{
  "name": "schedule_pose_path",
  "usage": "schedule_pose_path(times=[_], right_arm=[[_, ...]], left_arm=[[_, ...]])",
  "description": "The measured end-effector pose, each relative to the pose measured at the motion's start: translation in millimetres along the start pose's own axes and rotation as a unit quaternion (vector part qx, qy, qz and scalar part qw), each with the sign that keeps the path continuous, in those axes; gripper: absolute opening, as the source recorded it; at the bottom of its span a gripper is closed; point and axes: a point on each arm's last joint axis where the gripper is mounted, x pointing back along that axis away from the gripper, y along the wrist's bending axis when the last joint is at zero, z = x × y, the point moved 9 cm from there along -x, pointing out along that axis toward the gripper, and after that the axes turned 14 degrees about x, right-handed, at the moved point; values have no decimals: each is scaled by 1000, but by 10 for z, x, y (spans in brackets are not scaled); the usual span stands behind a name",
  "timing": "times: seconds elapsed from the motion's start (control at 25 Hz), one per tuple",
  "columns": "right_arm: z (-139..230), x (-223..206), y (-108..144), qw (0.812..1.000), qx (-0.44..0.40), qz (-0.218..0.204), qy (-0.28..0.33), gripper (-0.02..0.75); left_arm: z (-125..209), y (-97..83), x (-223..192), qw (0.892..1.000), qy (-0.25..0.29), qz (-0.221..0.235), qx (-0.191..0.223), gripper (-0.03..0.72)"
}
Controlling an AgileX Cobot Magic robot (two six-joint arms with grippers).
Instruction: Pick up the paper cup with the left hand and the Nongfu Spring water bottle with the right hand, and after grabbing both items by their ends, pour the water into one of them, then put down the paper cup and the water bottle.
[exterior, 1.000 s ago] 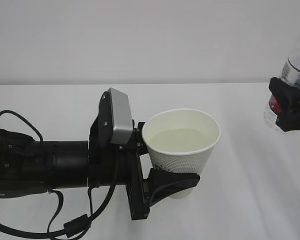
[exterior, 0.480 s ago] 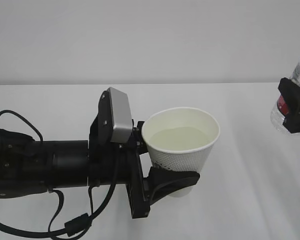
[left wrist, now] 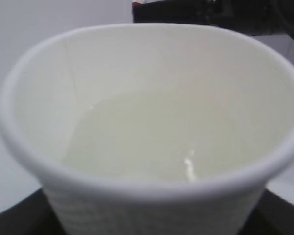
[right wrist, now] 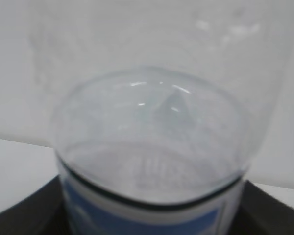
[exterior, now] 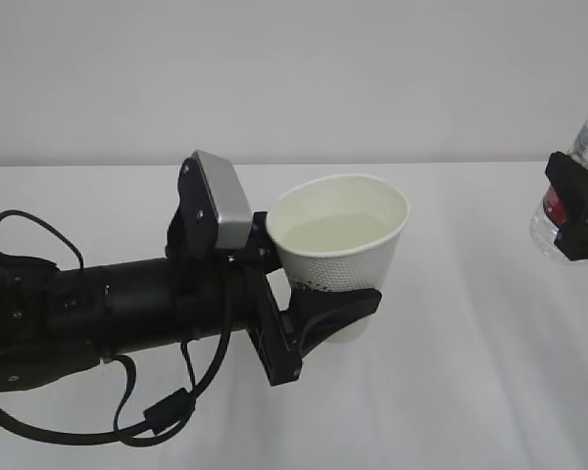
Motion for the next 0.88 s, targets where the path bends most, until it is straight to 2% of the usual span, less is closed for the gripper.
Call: schedule_pose_path(times=[0.2, 0.36, 0.72, 0.88], right_arm=[[0, 0, 0, 1000, 0, 0, 0, 479], [0, 0, 0, 1000, 0, 0, 0, 479], [-8, -7, -2, 1000, 0, 2, -6, 479], [98, -34, 35, 1000, -2, -4, 10, 479]], left_arm=[[-86, 185, 13, 998, -25, -51, 16, 532], [-81, 359, 51, 995, -24, -93, 20, 532], [-157, 860, 299, 984, -40, -169, 30, 531], [-186, 1074, 440, 978, -46, -199, 33, 531]])
